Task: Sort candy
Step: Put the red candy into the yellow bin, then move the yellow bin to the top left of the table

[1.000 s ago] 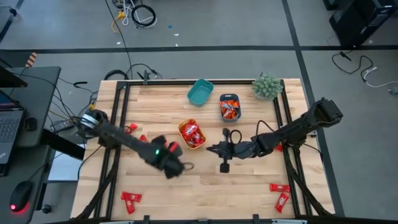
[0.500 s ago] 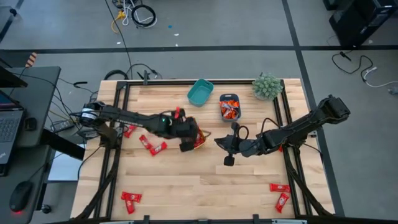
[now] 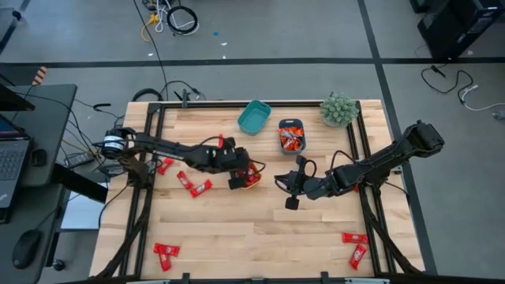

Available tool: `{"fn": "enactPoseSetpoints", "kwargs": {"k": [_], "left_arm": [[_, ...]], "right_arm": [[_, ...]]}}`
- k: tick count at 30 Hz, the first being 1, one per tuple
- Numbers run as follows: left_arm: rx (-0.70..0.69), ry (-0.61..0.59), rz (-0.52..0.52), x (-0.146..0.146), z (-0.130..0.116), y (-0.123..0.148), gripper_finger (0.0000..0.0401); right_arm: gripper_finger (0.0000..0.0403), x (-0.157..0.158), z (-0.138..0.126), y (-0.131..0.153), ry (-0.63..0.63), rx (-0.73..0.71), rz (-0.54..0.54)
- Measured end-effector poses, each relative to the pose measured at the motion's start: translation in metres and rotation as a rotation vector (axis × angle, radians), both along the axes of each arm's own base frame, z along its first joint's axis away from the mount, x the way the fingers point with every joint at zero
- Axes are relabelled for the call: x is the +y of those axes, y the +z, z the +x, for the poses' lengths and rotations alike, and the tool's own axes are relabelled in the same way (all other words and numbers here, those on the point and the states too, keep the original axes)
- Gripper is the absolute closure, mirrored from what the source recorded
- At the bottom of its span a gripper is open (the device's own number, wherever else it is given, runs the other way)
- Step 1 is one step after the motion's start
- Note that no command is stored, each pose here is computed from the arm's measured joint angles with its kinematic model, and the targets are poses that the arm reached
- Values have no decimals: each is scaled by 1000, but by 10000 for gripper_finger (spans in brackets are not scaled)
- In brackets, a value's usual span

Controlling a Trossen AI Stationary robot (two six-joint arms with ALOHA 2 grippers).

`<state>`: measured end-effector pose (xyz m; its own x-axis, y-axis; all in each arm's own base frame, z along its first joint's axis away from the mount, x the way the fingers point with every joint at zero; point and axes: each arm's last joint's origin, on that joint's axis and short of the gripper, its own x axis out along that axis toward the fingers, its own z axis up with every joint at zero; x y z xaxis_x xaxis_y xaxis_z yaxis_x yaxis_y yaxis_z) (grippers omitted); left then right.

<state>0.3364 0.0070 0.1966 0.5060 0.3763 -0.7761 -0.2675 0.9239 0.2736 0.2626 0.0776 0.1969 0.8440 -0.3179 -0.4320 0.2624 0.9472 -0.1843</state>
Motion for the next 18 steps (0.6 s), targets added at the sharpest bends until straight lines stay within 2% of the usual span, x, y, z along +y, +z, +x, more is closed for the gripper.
{"fn": "enactPoseSetpoints", "kwargs": {"k": [5, 9, 18], "left_arm": [[-6, 44, -26, 2, -3, -5, 399], [12, 31, -19, 1, -4, -6, 382], [52, -24, -48, -9, -3, 2, 293]], "right_arm": [[402, 0, 0, 0, -17, -15, 34], [394, 0, 1, 1, -37, -42, 79], [329, 0, 1, 2, -37, -48, 81]]}}
